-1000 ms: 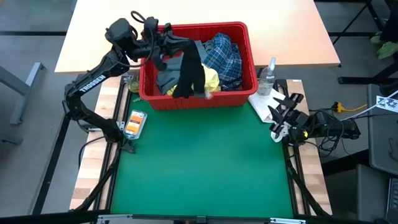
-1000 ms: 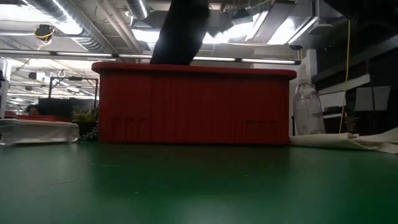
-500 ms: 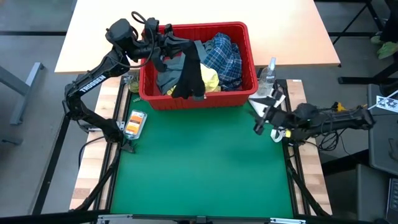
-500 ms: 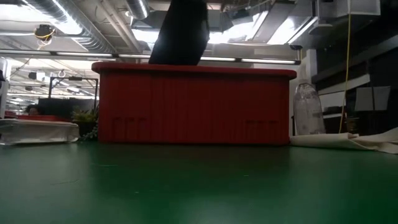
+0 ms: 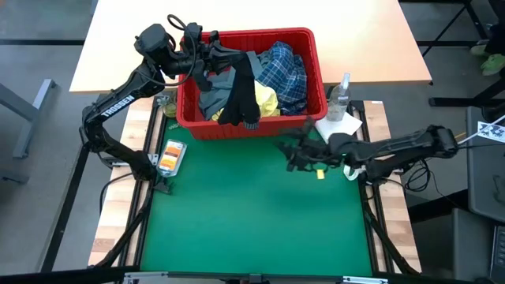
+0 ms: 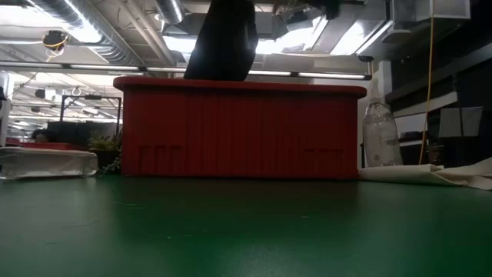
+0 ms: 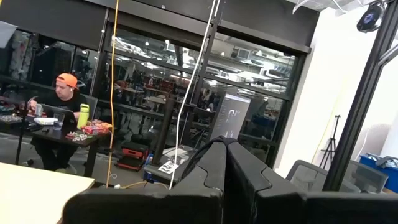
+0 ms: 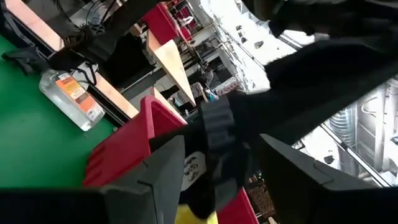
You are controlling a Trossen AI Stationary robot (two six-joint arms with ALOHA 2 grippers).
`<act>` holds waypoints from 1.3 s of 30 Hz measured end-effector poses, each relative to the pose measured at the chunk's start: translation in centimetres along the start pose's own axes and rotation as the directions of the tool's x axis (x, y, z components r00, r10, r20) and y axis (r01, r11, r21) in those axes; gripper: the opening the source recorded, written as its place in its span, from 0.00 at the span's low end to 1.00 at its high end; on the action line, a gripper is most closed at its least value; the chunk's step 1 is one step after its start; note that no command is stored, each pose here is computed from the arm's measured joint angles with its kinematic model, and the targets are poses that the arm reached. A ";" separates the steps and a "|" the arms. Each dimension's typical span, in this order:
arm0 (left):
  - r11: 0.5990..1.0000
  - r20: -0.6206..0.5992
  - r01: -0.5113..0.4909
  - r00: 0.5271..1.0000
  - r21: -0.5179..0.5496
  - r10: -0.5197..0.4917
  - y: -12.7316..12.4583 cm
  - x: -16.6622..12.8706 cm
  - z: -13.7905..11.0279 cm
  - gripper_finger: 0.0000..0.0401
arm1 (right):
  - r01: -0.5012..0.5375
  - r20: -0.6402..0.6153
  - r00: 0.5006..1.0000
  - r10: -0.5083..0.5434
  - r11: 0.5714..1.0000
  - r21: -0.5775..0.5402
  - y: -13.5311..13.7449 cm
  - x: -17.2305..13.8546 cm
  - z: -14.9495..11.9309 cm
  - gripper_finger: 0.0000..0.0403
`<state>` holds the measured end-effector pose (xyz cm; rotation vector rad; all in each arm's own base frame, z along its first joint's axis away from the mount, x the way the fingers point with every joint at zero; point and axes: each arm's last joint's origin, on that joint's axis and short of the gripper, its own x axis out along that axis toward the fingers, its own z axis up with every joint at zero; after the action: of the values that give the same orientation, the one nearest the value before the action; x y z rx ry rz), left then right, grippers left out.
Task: Fold Laundry from Bin
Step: Fold the black underwear shorts
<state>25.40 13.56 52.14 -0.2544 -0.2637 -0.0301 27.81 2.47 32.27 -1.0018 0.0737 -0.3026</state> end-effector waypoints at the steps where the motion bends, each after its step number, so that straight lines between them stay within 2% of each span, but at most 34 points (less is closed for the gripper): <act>1: 1.000 -0.001 0.000 1.000 0.000 0.000 0.0 0.0 0.0 0.00 | -0.002 -0.010 1.000 0.002 1.000 -0.011 0.2 0.6 0.2 0.50; 9: 1.000 -0.004 -0.001 1.000 -0.009 0.001 0.0 0.0 0.0 0.00 | 0.024 -0.120 0.992 -0.042 0.990 -0.142 1.0 4.5 1.3 0.50; 17: 1.000 -0.005 -0.001 1.000 -0.010 0.001 0.0 0.0 -0.1 0.00 | 0.033 -0.232 0.968 -0.100 0.961 -0.276 1.6 5.7 1.2 0.50; 39: 1.000 -0.006 0.001 1.000 -0.010 -0.001 0.0 0.0 -0.1 0.00 | 0.115 -0.326 0.923 -0.206 0.954 -0.279 -0.7 6.9 -1.8 0.50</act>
<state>25.44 13.58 52.07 -0.2645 -0.2576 -0.0329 33.89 -1.32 32.43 -1.2029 0.3652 -0.6371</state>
